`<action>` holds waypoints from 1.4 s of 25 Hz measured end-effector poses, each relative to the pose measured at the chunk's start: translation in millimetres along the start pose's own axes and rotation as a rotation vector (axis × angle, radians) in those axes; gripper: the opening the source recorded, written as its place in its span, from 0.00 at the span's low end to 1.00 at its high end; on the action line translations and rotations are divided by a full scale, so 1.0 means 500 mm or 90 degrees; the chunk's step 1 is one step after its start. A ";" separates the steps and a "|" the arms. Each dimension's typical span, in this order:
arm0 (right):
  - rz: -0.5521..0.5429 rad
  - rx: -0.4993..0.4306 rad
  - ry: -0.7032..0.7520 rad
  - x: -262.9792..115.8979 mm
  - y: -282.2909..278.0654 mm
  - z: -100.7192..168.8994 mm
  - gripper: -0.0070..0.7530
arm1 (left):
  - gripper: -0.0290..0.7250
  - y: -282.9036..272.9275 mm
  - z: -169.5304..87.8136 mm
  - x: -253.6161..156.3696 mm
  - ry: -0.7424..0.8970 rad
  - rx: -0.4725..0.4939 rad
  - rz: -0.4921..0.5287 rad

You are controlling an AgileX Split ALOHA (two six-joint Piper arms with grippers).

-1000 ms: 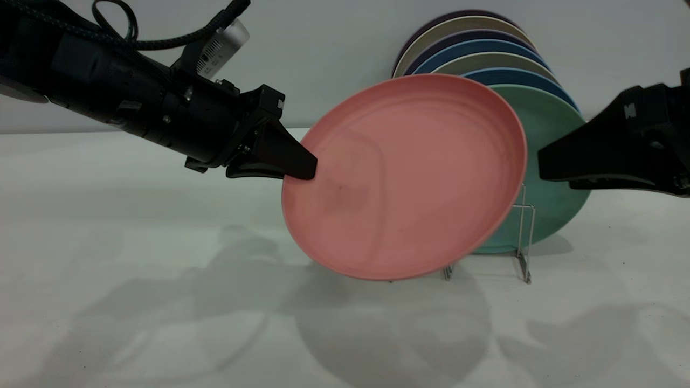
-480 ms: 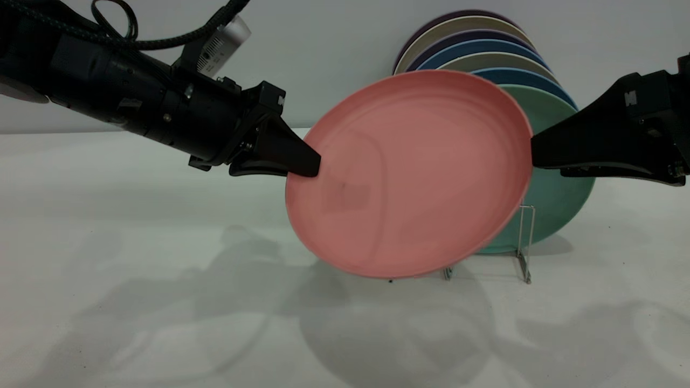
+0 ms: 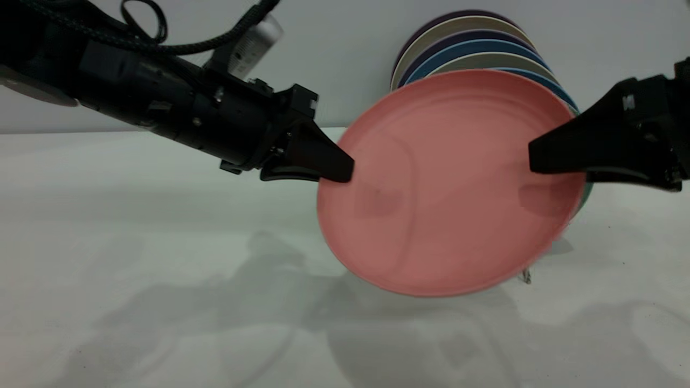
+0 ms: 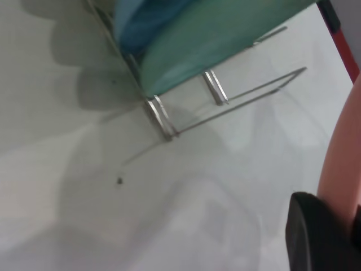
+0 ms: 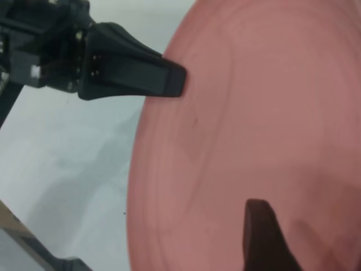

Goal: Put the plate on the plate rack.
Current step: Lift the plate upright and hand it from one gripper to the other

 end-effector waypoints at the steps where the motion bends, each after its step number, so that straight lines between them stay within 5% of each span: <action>1: 0.006 0.004 0.002 -0.005 0.004 -0.002 0.56 | 0.06 0.002 -0.004 0.000 0.001 -0.002 -0.001; 10: 0.027 0.079 0.019 -0.012 0.044 -0.003 0.51 | 0.06 0.015 -0.021 0.002 0.003 -0.011 -0.009; 15: 0.020 0.072 0.020 -0.008 0.047 -0.010 0.28 | 0.06 0.016 -0.017 0.002 0.010 0.000 -0.010; 35: 0.022 0.046 -0.008 -0.007 0.048 -0.023 0.26 | 0.08 0.019 -0.011 0.001 0.016 0.021 -0.010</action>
Point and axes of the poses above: a point on each arm's last joint axis where the gripper is mounted, y pointing out along that axis toward the gripper, z along the wrist's bending axis when the last joint is at zero, x = y × z, the point moved 6 cm from there along y, pointing out along that axis toward the gripper, and after that the axes turned 1 degree about y, right-handed, at the moved point
